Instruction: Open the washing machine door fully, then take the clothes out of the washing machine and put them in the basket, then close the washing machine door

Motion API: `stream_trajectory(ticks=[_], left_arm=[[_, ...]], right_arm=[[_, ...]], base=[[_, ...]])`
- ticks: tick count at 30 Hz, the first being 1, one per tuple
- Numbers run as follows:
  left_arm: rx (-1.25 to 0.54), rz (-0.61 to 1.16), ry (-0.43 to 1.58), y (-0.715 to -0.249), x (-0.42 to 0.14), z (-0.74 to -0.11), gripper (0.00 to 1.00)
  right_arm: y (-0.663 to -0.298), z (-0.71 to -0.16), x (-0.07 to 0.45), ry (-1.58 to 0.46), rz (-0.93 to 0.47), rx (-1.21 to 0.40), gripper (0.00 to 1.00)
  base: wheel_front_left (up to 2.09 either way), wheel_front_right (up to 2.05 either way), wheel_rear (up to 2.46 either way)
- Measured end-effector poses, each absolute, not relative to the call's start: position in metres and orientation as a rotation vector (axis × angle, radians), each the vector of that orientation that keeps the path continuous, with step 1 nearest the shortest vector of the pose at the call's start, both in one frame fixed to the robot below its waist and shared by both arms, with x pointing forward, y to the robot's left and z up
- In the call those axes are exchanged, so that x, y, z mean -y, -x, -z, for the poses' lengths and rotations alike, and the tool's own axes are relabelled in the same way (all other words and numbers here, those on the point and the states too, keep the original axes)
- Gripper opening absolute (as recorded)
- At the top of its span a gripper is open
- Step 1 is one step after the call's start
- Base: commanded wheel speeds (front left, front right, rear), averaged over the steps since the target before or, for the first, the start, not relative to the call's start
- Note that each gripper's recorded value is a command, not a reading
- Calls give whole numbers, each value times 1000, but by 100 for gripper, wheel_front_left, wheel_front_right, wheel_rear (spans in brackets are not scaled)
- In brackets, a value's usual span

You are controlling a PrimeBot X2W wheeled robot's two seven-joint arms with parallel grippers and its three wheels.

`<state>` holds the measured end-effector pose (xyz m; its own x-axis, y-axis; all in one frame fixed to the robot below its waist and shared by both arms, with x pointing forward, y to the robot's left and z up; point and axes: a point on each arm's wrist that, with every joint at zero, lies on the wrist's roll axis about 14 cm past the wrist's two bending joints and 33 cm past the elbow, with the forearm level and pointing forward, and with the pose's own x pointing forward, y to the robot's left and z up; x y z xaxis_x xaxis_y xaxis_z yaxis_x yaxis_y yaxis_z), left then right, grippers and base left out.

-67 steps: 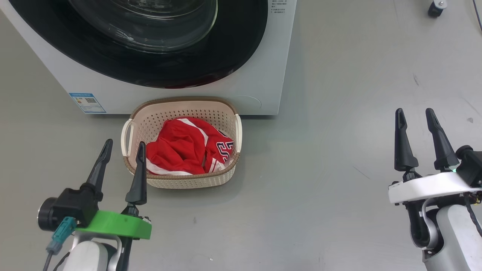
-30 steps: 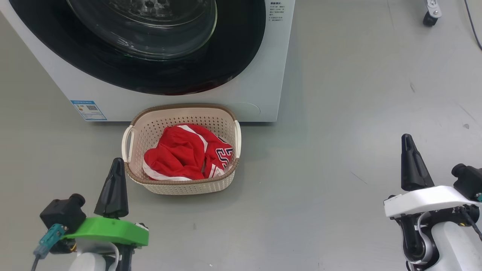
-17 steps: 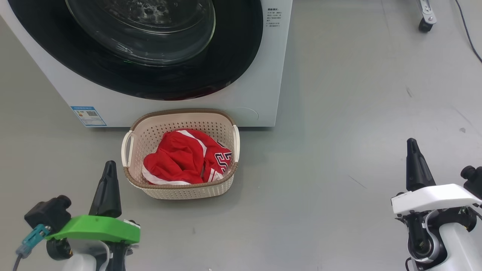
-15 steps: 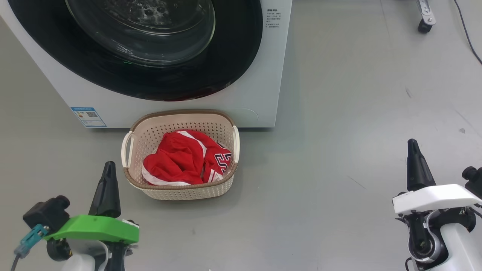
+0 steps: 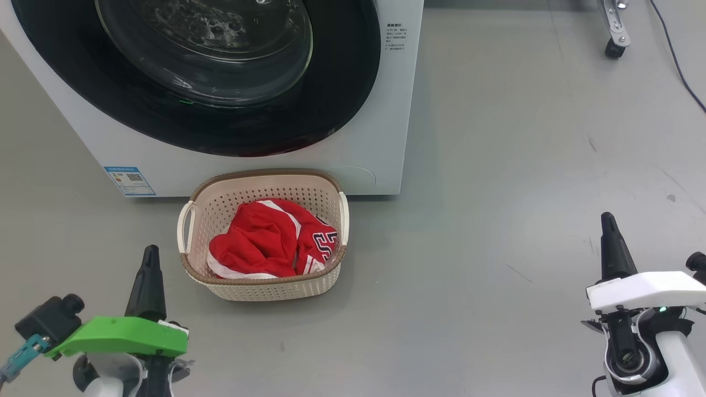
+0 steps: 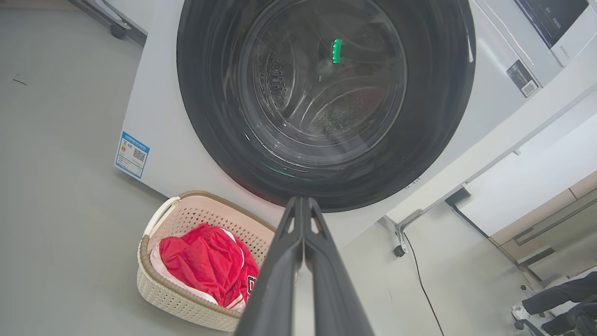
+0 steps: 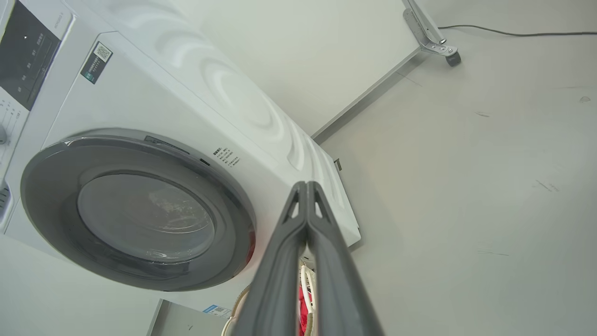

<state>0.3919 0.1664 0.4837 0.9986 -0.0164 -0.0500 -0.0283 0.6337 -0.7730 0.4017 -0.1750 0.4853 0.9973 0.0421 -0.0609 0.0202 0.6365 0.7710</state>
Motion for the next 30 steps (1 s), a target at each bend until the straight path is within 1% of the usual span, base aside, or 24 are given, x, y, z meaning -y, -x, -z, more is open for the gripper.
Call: stream_trajectory(ticks=[30], left_arm=[[-86, -28, 1254, -387, -173, -483, 0]], right_arm=[[-392, -485, 192, -1248, 52, -78, 0]], base=[[0, 0, 0]])
